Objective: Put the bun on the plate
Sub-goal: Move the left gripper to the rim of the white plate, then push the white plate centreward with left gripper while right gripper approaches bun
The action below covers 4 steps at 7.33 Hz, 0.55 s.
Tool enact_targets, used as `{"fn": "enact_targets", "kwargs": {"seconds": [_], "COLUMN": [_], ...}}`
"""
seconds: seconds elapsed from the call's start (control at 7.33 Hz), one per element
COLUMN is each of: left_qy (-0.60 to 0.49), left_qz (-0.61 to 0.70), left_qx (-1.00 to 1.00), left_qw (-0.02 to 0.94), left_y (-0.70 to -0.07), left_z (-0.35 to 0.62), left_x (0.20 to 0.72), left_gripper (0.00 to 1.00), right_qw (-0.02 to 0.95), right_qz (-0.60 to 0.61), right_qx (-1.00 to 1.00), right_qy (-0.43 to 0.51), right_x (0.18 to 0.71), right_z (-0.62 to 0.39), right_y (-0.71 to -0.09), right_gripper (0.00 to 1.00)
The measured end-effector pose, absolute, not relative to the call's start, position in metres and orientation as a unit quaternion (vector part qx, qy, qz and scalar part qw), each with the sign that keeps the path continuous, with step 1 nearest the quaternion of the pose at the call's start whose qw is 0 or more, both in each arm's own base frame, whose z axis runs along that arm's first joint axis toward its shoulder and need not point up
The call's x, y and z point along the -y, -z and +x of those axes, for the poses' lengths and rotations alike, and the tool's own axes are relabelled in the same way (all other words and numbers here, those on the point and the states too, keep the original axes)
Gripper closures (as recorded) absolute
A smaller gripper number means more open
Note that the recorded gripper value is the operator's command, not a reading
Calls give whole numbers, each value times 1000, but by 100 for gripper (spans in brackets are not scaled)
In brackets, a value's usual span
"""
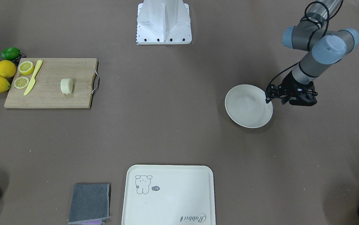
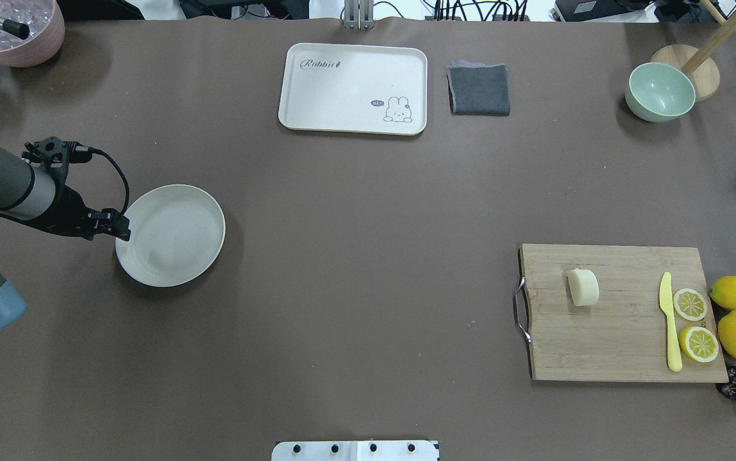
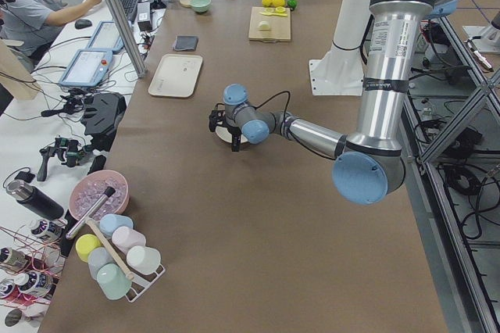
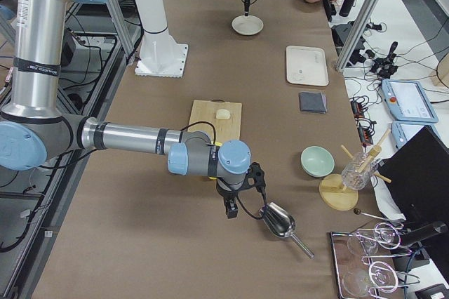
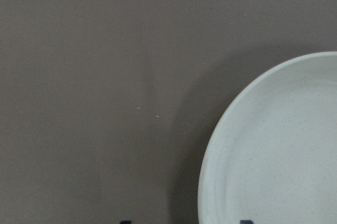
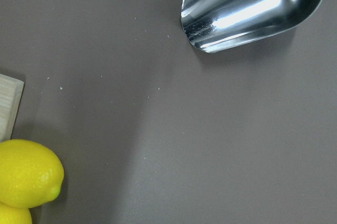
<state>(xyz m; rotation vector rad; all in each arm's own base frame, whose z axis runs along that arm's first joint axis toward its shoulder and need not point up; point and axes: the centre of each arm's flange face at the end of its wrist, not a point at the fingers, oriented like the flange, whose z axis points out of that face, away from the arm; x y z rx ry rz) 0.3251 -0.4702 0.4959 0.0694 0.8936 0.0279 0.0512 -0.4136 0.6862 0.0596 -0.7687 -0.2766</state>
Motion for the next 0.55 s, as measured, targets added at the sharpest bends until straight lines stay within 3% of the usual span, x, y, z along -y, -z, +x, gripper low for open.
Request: {"fn": "enact_targets", "kwargs": {"seconds": [0.14, 0.27, 0.41, 0.55], "left_qy": [-14, -12, -7, -1], "left_qz": [34, 34, 33, 31], "left_qx": [-433, -436, -439, -443], "left_qw": [900, 899, 898, 896], "left_y": [-499, -501, -500, -496], "left_z": [330, 334, 336, 338], "left_x": [475, 477, 479, 480], "left_gripper": [48, 92, 100, 100], "right_qw": [917, 917, 917, 917], "right_qz": [32, 33, 33, 34], "right_qx": [374, 374, 374, 373], "right_qy": [136, 136, 136, 136], "right_x": [414, 414, 414, 414], "right_z": [51, 51, 51, 51], "right_y": [-686, -686, -686, -685], "right_gripper": [0, 0, 0, 0]}}
